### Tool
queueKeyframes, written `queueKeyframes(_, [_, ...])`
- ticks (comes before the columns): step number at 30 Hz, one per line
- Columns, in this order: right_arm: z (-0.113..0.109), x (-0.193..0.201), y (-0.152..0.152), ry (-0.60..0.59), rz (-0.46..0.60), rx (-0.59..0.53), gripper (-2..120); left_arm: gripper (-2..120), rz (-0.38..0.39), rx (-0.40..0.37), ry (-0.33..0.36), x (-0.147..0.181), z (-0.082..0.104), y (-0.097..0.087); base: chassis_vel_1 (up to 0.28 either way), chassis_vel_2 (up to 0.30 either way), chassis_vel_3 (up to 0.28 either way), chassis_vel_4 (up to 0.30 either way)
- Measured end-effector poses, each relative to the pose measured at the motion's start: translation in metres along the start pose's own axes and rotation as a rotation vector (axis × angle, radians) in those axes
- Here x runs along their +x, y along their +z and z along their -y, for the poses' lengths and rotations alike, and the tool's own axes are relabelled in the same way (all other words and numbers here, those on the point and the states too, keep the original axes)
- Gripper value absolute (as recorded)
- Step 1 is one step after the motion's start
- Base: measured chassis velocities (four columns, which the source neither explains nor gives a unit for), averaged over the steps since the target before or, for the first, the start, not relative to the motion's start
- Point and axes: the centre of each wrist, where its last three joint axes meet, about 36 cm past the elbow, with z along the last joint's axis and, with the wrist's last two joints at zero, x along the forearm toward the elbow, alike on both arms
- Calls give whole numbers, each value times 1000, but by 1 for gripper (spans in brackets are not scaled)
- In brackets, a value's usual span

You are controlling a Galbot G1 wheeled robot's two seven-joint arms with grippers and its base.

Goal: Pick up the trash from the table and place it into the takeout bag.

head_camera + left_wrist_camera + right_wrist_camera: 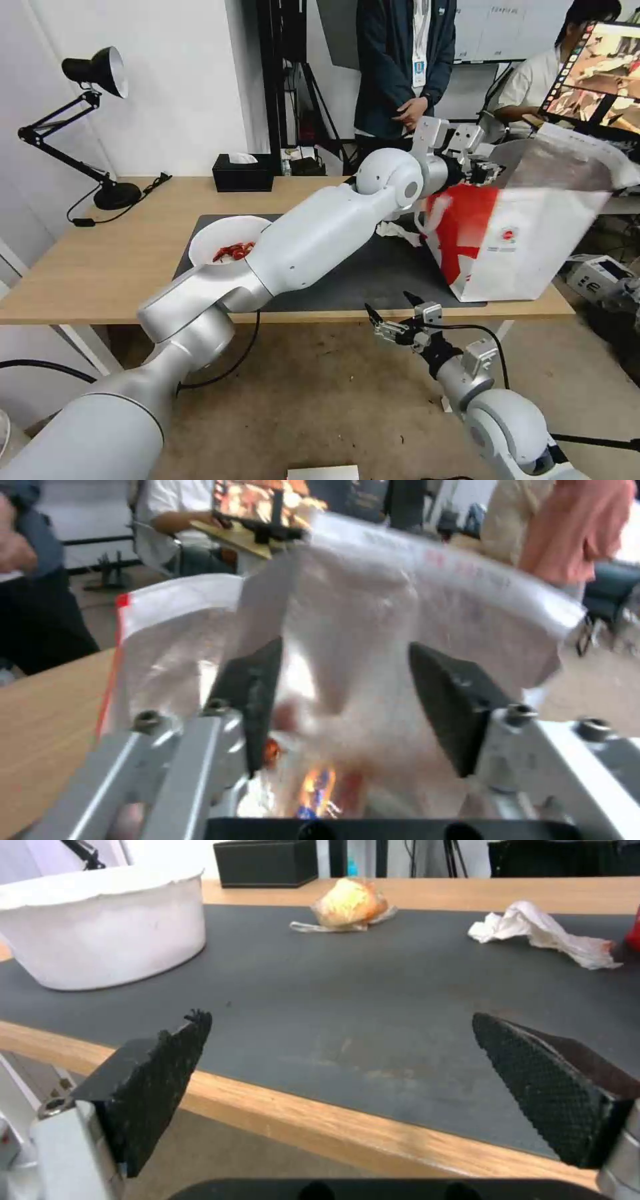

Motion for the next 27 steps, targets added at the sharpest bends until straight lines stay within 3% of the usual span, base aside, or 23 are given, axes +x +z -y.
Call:
queueKeyframes(7, [8, 0, -14, 8, 51, -26, 100, 85, 94, 75, -134, 35, 0, -11, 0, 0, 0, 0])
queueKeyframes(10, [9, 1, -21, 13, 89, -24, 100, 99, 159, 84, -238, 56, -7, -12, 0, 0, 0, 0])
queueKeyframes(15, [9, 3, -27, 18, 114, -25, 100, 100, 188, 64, -305, 74, -16, -12, 0, 0, 0, 0])
queueKeyframes(16, [9, 6, -34, 32, 141, -22, 100, 100, 211, 38, -368, 95, -30, -3, 0, 0, 0, 0])
queueKeyframes(17, [9, 7, -36, 37, 149, -22, 100, 100, 218, 32, -388, 102, -34, 1, 0, 0, 0, 0])
queueKeyframes(18, [8, 8, -42, 44, 168, -19, 100, 100, 241, 13, -441, 129, -44, 17, 0, 0, 0, 0])
queueKeyframes(22, [8, 8, -47, 47, 181, -10, 100, 100, 257, -6, -480, 158, -51, 36, 0, 0, 0, 0])
queueKeyframes(25, [9, 6, -52, 54, 190, 3, 100, 100, 277, -9, -520, 215, -48, 70, 0, 0, 0, 0])
queueKeyframes(26, [9, 6, -52, 54, 190, 3, 100, 100, 277, -9, -520, 215, -48, 70, 0, 0, 0, 0])
queueKeyframes(27, [10, 5, -54, 58, 191, 11, 100, 100, 283, -4, -543, 232, -47, 83, 0, 0, 0, 0])
